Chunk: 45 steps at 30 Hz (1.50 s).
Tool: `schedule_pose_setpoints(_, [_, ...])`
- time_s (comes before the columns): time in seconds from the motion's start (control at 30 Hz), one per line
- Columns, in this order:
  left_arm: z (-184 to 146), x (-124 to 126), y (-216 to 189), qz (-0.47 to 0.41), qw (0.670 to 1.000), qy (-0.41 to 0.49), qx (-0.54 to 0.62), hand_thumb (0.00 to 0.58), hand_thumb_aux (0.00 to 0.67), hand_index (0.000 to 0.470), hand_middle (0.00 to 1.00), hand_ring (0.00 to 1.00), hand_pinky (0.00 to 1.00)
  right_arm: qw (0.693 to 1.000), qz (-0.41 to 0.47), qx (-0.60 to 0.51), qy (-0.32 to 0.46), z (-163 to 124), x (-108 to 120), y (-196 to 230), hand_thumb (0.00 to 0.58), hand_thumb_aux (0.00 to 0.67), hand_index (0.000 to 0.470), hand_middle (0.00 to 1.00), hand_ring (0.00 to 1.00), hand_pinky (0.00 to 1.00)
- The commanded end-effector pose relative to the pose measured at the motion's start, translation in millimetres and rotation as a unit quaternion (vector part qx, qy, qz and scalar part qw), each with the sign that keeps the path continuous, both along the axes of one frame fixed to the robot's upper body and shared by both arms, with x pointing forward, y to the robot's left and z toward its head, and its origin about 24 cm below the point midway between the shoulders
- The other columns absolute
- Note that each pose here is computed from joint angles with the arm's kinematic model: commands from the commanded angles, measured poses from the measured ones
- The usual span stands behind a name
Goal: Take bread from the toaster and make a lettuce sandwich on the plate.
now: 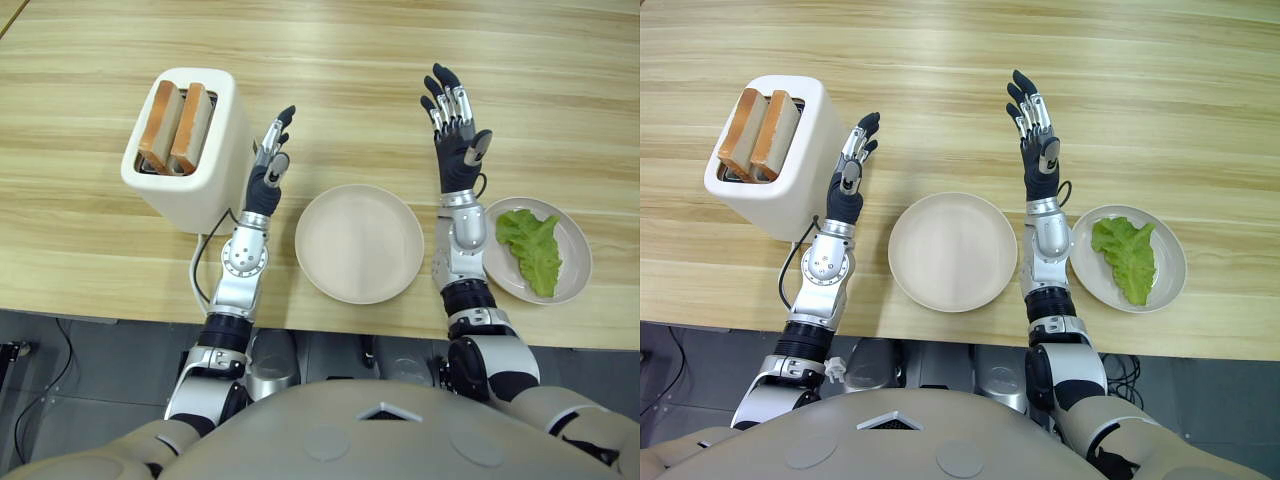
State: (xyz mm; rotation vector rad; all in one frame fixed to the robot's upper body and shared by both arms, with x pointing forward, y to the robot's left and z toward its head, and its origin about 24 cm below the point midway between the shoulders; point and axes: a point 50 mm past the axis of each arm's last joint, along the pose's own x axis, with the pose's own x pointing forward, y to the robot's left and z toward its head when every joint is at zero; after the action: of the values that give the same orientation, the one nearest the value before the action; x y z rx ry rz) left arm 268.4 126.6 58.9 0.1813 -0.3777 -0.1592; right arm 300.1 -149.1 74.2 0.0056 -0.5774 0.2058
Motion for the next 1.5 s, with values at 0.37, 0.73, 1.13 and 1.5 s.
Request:
schedule_pose_setpoints(0.37, [-4.8,-1.5,0.0,0.001,1.000,0.006,0.010,0.000,0.000,0.000,0.00,0.00,0.00,1.000,0.003,-0.001,0.003,-1.6,-0.5,0.7,0.000,0.000,0.000,0.00,0.00,0.00])
schedule_pose_setpoints(0.73, [72.2,-19.7,27.2,0.099,0.941,-0.221,0.237,0.000,0.000,0.000,0.00,0.00,0.00,1.000,0.022,0.006,0.013,-3.8,2.4,10.5,0.000,0.000,0.000,0.00,0.00,0.00])
schedule_pose_setpoints(1.13, [140.9,-47.0,108.7,0.303,0.821,-0.242,0.419,0.000,0.000,0.000,0.00,0.00,0.00,0.999,0.032,0.008,0.008,-3.9,0.3,15.5,0.000,0.000,0.000,0.00,0.00,0.00])
schedule_pose_setpoints(1.5, [83.3,-29.2,164.6,0.329,0.813,-0.075,0.475,0.000,0.000,0.000,0.00,0.00,0.00,1.000,0.029,0.007,0.009,-4.4,0.2,15.7,0.000,0.000,0.000,0.00,0.00,0.00])
